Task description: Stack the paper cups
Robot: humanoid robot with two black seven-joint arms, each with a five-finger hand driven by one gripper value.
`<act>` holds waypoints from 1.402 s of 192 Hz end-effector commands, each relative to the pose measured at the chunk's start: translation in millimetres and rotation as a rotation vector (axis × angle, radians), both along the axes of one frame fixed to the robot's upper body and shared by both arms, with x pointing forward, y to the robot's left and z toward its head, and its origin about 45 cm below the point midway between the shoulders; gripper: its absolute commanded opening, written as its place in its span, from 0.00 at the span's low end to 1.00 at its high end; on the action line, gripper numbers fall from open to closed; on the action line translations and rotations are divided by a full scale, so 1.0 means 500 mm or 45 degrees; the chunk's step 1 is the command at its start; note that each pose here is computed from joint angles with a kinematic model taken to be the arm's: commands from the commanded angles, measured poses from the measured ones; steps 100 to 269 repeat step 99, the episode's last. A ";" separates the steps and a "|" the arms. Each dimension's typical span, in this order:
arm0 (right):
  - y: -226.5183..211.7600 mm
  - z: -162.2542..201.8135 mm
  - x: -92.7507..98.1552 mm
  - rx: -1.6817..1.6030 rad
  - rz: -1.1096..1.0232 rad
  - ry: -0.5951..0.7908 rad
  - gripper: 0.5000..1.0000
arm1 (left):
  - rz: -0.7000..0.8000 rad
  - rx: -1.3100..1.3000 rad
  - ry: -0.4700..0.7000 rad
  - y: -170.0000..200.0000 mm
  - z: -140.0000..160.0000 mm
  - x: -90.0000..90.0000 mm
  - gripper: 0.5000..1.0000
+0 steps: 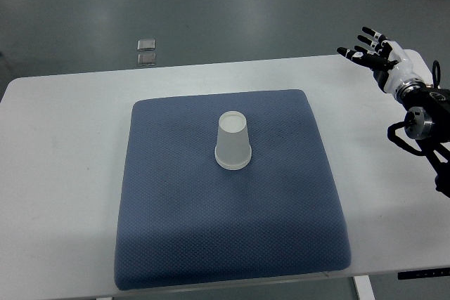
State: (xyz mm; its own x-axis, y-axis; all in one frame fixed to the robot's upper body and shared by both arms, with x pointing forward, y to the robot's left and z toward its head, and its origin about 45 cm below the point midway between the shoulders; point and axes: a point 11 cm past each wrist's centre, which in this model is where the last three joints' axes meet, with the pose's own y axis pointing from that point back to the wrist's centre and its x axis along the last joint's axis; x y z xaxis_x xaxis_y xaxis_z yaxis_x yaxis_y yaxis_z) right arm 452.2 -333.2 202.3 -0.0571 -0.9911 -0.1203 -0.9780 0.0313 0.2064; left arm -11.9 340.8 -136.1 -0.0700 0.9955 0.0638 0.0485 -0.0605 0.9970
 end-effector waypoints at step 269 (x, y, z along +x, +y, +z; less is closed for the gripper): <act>0.136 -0.044 -0.018 0.157 0.251 0.017 0.83 | 0.000 0.000 0.000 0.000 0.000 0.000 1.00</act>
